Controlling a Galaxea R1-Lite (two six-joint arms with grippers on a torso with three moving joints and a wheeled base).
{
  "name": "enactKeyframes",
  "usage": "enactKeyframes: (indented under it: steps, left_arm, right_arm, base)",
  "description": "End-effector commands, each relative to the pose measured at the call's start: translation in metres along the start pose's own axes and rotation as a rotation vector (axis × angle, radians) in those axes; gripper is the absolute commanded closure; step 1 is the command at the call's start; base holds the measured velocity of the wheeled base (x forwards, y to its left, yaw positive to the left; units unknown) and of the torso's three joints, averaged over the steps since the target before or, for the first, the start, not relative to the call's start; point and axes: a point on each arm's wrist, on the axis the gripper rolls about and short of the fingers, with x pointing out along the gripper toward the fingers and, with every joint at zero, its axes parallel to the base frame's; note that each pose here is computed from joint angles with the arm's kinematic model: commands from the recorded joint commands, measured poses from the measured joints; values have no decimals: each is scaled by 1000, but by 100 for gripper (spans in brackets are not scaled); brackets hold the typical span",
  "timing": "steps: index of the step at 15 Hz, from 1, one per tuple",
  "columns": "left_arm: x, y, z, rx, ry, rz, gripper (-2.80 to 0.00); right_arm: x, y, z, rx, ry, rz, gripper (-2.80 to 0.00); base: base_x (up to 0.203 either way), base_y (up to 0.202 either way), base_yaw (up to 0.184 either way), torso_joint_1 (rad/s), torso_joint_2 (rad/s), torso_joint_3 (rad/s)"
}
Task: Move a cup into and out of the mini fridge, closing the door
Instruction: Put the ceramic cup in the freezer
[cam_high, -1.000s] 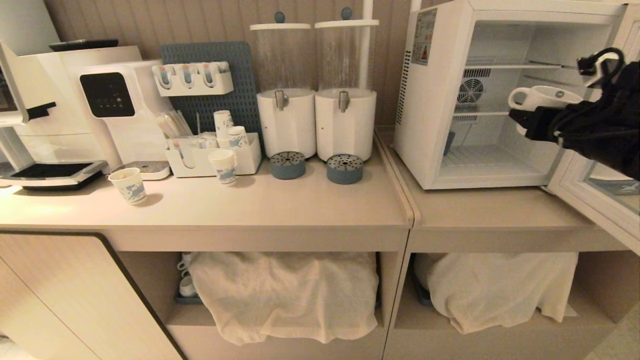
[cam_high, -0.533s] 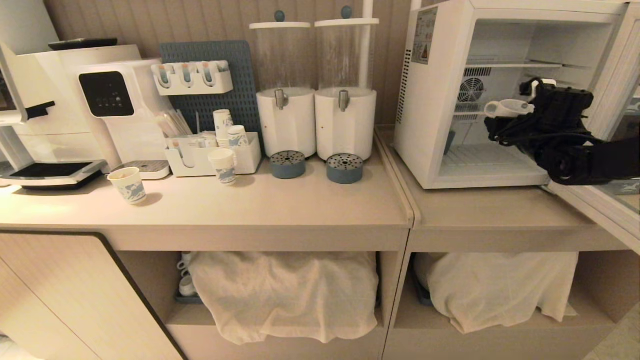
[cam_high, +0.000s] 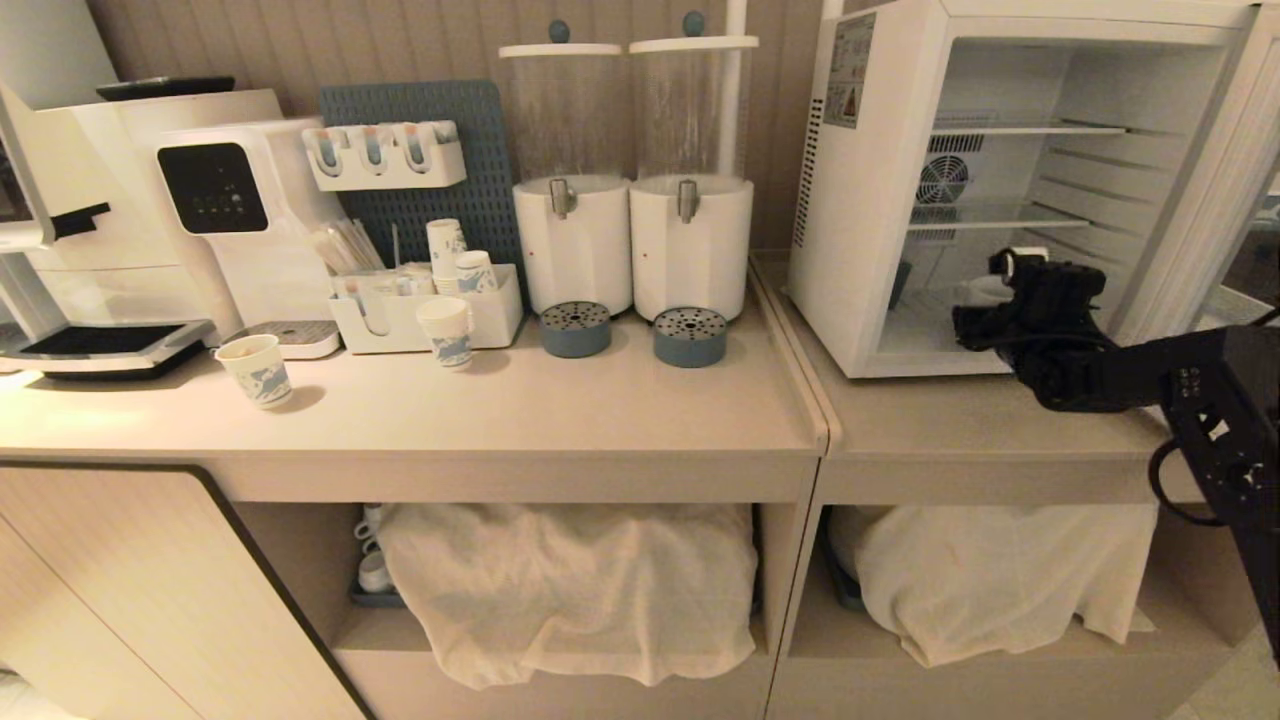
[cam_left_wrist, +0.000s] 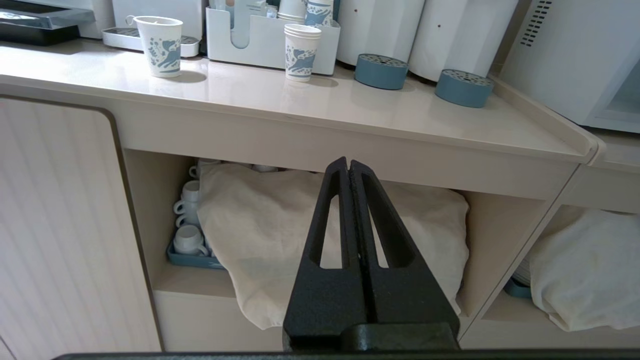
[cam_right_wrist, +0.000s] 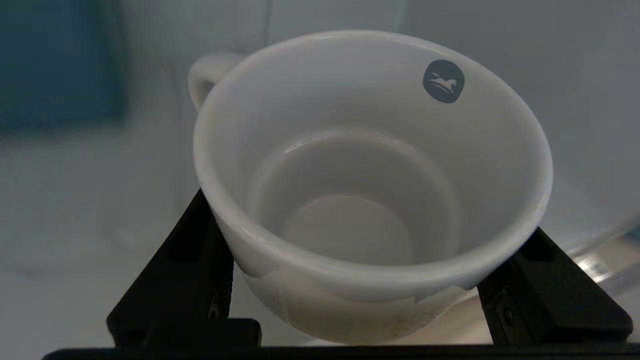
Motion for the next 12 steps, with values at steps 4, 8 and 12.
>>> enactKeyframes:
  steps: [4,8,12]
  left_arm:
    - [1,2,-11,-2,35,6,0]
    - [1,2,-11,-4,35,6,0]
    - [1,2,-11,-4,35,6,0]
  right_arm:
    - [12,12,-39,-18,59,22,0]
    - [11,15,-38,-21,58,28,0]
    - [10,15,-37,-21,56,29,0]
  base:
    - [0,0,0,0,0,0]
    - [0,0,0,0,0,0]
    - [0,0,0,0,0,0]
